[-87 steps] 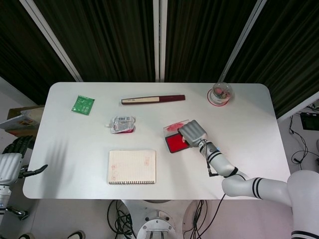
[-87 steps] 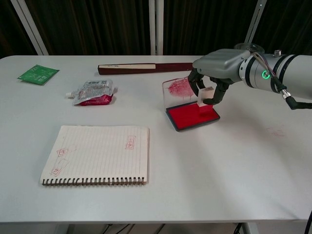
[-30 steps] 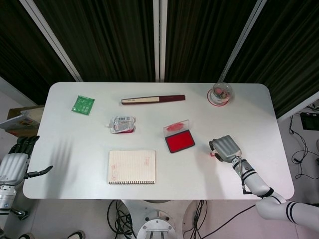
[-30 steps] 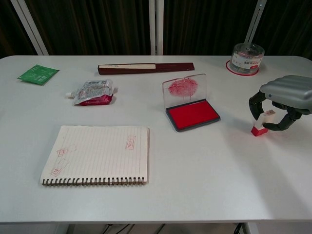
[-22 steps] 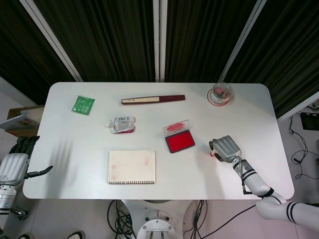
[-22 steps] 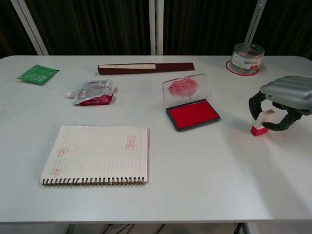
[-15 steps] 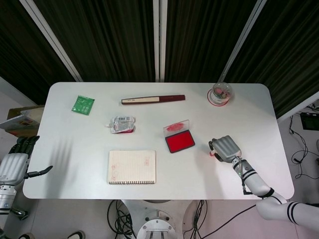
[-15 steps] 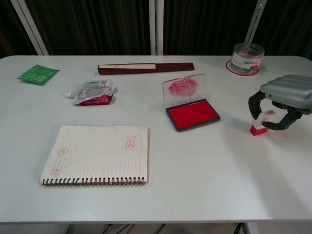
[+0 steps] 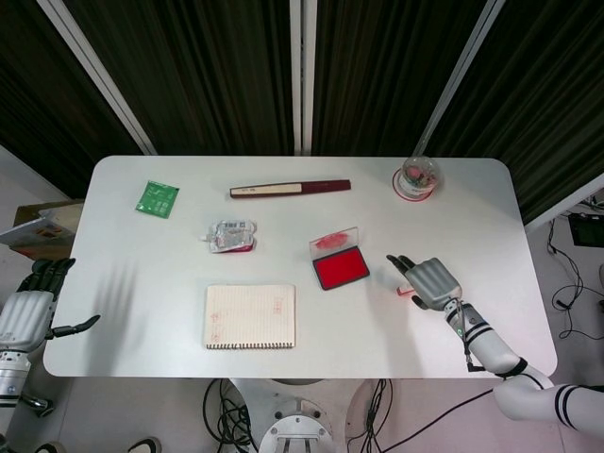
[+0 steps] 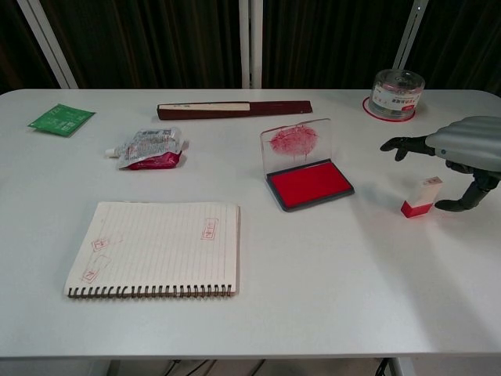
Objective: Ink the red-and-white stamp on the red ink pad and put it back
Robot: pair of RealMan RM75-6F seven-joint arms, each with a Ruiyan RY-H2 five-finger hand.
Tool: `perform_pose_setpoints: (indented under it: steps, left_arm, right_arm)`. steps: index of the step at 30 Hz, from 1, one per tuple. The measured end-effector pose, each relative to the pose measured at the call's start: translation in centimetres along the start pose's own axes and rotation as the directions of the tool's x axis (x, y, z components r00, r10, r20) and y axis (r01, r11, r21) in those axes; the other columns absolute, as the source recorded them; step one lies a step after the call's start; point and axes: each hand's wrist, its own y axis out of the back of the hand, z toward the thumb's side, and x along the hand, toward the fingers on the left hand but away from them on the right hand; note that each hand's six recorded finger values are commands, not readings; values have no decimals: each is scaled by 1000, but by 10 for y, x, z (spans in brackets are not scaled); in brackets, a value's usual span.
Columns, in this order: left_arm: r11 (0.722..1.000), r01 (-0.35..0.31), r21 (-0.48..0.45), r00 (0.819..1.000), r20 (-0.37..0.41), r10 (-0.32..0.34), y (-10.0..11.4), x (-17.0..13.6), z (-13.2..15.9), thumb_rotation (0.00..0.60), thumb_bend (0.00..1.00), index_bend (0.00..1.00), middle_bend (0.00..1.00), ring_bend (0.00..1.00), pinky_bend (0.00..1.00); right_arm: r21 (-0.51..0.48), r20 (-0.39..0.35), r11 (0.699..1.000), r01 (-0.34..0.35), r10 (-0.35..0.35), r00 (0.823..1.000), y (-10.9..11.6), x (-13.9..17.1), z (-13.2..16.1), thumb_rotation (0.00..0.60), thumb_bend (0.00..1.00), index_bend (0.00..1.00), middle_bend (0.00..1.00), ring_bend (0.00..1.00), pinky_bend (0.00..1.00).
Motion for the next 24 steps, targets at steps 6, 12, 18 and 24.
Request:
perform_pose_setpoints:
  steps: [6, 12, 18, 24]
  left_arm:
    - [1000, -13, -1, 1000, -2, 13, 3, -2, -1, 271, 88, 1, 69, 79, 195]
    - [1000, -28, 0, 1000, -8, 28, 7, -5, -3, 270, 87, 1, 69, 79, 195]
    - [999, -50, 1, 999, 3, 50, 12, -8, 2, 263, 87, 1, 69, 79, 195]
    - [996, -87, 21, 996, 16, 87, 19, -9, 6, 245, 87, 1, 69, 79, 194]
  right_arm:
    - [21, 18, 999, 34, -34, 999, 12, 20, -7, 600, 58, 0, 12, 843, 1000]
    - [32, 119, 976, 214, -216, 969, 32, 63, -33, 600, 47, 0, 0, 114, 429]
    - [99, 297, 900, 424, -433, 851, 31, 138, -75, 600, 0, 0, 0, 0, 0]
    - [131, 416, 880, 456, -467, 781, 4, 196, -104, 600, 0, 0, 0, 0, 0]
